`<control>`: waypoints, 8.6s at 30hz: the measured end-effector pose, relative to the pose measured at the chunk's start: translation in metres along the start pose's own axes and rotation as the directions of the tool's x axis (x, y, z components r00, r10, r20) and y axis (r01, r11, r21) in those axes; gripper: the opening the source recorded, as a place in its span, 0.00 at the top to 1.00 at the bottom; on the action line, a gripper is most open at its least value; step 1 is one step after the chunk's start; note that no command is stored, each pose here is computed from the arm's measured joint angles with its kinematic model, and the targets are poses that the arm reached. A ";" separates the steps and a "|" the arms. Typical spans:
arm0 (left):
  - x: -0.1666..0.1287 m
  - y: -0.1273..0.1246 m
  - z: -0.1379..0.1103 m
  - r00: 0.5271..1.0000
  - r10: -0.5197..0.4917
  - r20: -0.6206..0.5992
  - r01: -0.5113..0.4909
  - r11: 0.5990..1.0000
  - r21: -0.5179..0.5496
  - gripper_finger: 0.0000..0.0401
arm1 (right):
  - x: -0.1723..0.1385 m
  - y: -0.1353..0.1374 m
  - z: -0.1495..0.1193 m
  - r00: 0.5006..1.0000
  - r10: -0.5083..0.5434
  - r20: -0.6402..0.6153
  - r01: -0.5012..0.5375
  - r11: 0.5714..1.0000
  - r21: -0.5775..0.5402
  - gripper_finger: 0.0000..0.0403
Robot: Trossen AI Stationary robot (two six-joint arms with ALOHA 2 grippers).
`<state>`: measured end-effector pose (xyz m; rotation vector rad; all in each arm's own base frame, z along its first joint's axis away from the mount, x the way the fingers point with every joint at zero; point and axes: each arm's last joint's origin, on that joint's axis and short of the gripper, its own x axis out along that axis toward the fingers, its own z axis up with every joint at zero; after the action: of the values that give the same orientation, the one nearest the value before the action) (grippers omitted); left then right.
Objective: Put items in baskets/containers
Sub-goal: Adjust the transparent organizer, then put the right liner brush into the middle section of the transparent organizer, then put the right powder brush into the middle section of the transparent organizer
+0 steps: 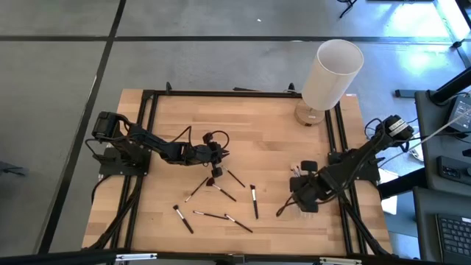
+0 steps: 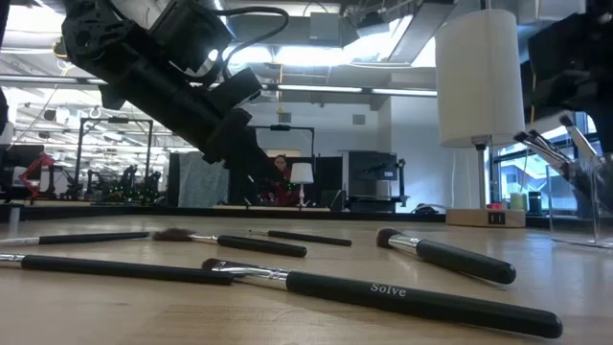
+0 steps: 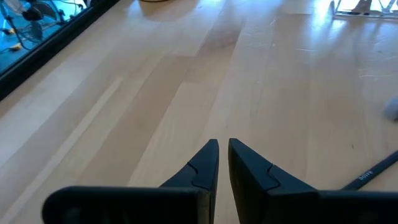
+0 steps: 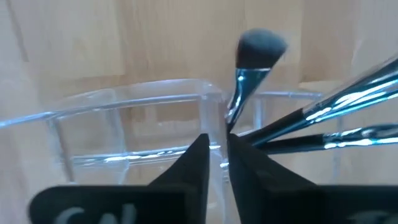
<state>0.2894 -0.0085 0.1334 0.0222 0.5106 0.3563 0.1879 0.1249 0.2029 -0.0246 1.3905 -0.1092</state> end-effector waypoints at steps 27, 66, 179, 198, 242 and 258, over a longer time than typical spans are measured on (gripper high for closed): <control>0.000 0.000 0.000 1.000 -0.005 -0.001 0.005 1.000 -0.008 0.92 | -0.060 -0.014 0.073 0.592 -0.427 0.683 -0.079 0.813 0.576 0.66; -0.064 0.003 0.012 0.839 0.543 0.042 -0.544 0.837 0.061 0.92 | 0.099 -0.055 0.253 0.958 -0.053 0.281 -0.060 0.924 0.379 0.69; -0.083 -0.006 -0.004 0.843 0.538 -0.002 -0.537 0.842 -0.040 0.92 | 0.008 0.013 -0.080 0.511 0.028 0.859 -0.304 0.941 0.149 0.80; -0.079 0.001 -0.003 0.838 0.545 -0.028 -0.546 0.835 -0.074 0.92 | -0.082 0.005 -0.021 0.367 -0.126 0.922 -0.426 0.858 0.287 0.78; -0.084 -0.043 0.020 0.995 -0.073 0.068 0.058 0.978 0.201 0.92 | 0.044 0.008 0.202 0.976 0.211 -0.062 -0.111 0.719 0.686 0.78; -0.084 -0.040 0.018 0.998 0.005 0.062 -0.016 0.982 0.187 0.92 | 0.049 0.007 0.200 0.990 0.126 -0.061 -0.034 0.637 0.770 0.78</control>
<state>0.2435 -0.0737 0.1847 0.2181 0.4816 0.3157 0.3934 0.1178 0.1905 0.7805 1.3535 -0.6397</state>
